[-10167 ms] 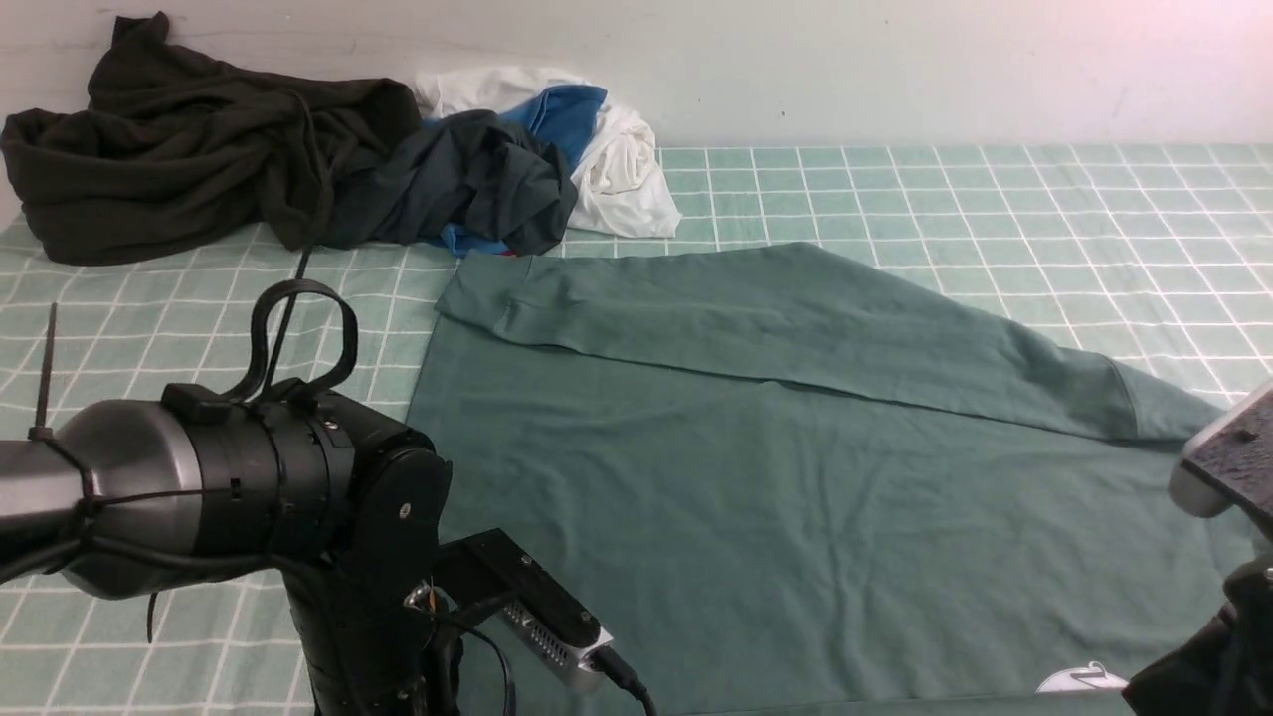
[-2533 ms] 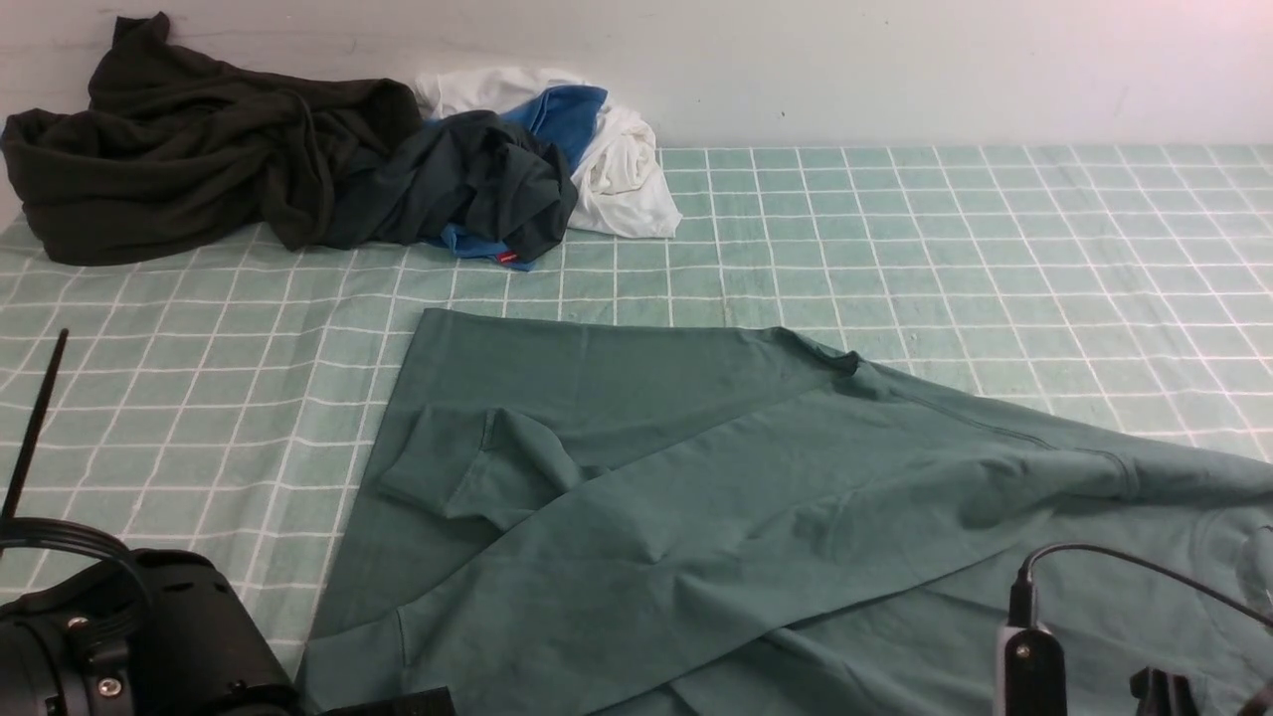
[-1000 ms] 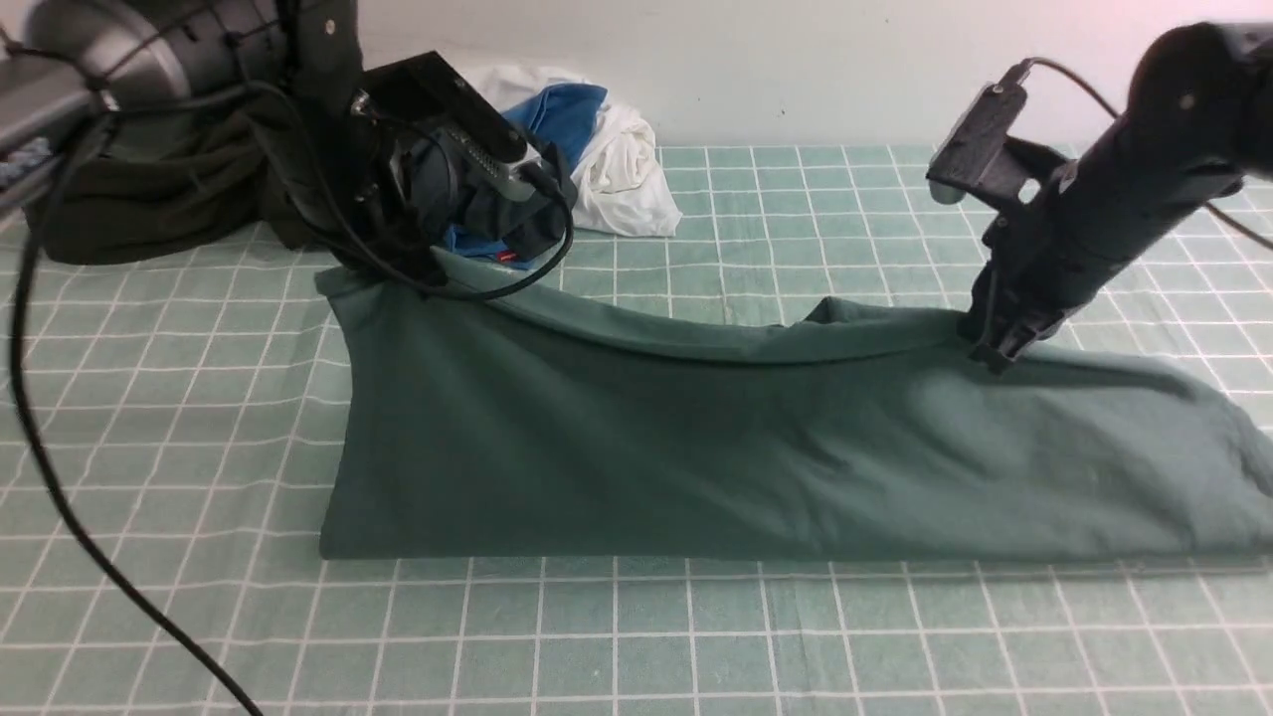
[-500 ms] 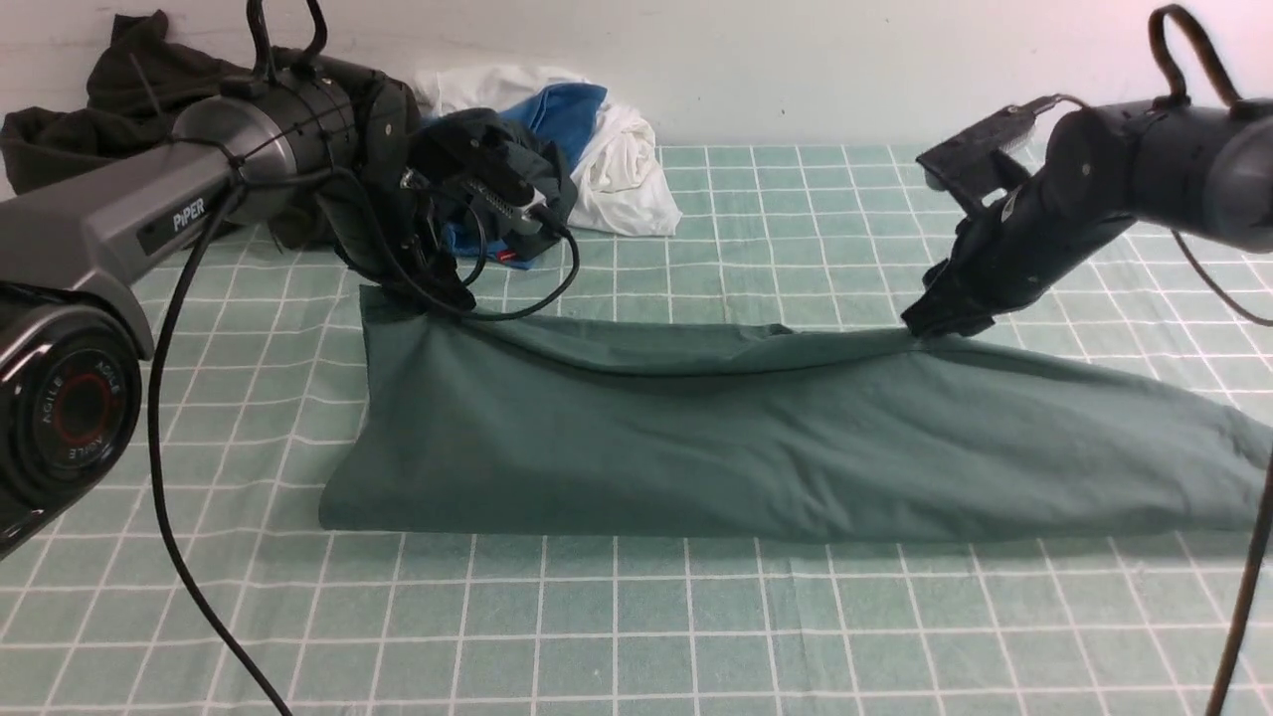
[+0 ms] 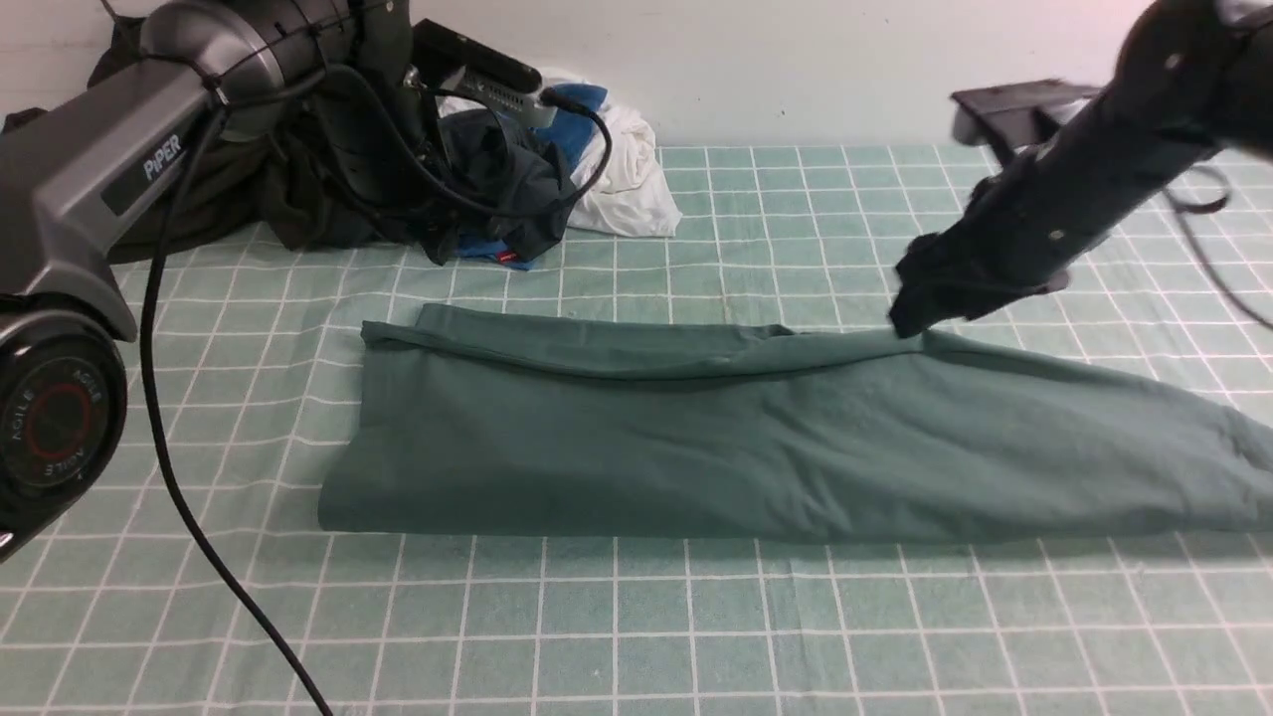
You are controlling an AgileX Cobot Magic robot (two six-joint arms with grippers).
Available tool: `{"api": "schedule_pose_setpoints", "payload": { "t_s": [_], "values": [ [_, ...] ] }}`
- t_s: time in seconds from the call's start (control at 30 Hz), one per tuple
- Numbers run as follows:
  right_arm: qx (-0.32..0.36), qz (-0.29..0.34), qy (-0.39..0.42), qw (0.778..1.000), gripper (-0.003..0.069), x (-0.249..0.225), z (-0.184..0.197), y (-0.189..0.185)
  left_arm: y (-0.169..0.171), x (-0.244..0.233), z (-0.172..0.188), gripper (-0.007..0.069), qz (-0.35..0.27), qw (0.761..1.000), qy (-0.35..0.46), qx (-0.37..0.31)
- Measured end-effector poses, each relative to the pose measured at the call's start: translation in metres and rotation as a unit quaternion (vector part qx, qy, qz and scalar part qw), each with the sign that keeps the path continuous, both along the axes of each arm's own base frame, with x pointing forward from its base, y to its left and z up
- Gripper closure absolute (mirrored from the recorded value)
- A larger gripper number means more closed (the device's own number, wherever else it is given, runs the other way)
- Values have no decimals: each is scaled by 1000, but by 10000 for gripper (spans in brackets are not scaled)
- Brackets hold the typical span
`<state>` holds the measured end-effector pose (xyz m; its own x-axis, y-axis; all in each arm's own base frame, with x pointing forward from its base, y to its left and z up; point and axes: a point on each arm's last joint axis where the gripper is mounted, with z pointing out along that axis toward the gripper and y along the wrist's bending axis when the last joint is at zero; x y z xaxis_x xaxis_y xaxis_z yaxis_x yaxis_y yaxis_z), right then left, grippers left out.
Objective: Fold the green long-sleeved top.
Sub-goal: Use both arms to drag the lower edge of the fabric forward and fold it over the upper edge, then use the right arm to clamp the right edge of the fabric
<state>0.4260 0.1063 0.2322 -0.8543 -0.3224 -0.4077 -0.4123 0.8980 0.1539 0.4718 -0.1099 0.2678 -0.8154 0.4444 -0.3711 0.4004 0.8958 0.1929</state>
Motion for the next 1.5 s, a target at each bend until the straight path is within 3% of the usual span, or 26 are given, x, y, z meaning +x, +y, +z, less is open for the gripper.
{"api": "schedule_pose_setpoints", "payload": {
  "t_s": [0.13,0.23,0.4,0.53,0.63,0.77,0.9,1.1,1.33,1.5],
  "values": [
    [6,35,6,999,230,8,-44,35,0,-4,-1,539,1,1000,22,6],
    [8,11,-36,999,249,23,-72,44,1,-7,-1,613,-5,999,35,13],
    [24,-78,-106,991,267,51,-67,28,2,-10,10,629,-11,1000,27,13],
    [17,-138,-129,982,269,73,-29,-11,3,-15,20,629,-11,1000,18,9],
    [-36,-148,-101,983,269,68,7,-47,0,-23,21,629,-16,999,32,-14],
    [-87,-150,-41,984,269,40,35,-83,-10,-37,-10,629,-38,995,93,-22],
    [-97,-170,-11,981,269,13,41,-109,-12,-53,-47,629,-45,986,160,-8],
    [-92,-260,36,961,267,-53,10,-167,-6,-75,-104,628,-43,978,203,2],
    [-85,-332,100,934,203,-79,-48,-207,-5,-79,-104,628,-46,982,182,0],
    [-82,-347,115,927,165,-77,-67,-215,-5,-80,-104,628,-46,982,181,0]
  ]
}}
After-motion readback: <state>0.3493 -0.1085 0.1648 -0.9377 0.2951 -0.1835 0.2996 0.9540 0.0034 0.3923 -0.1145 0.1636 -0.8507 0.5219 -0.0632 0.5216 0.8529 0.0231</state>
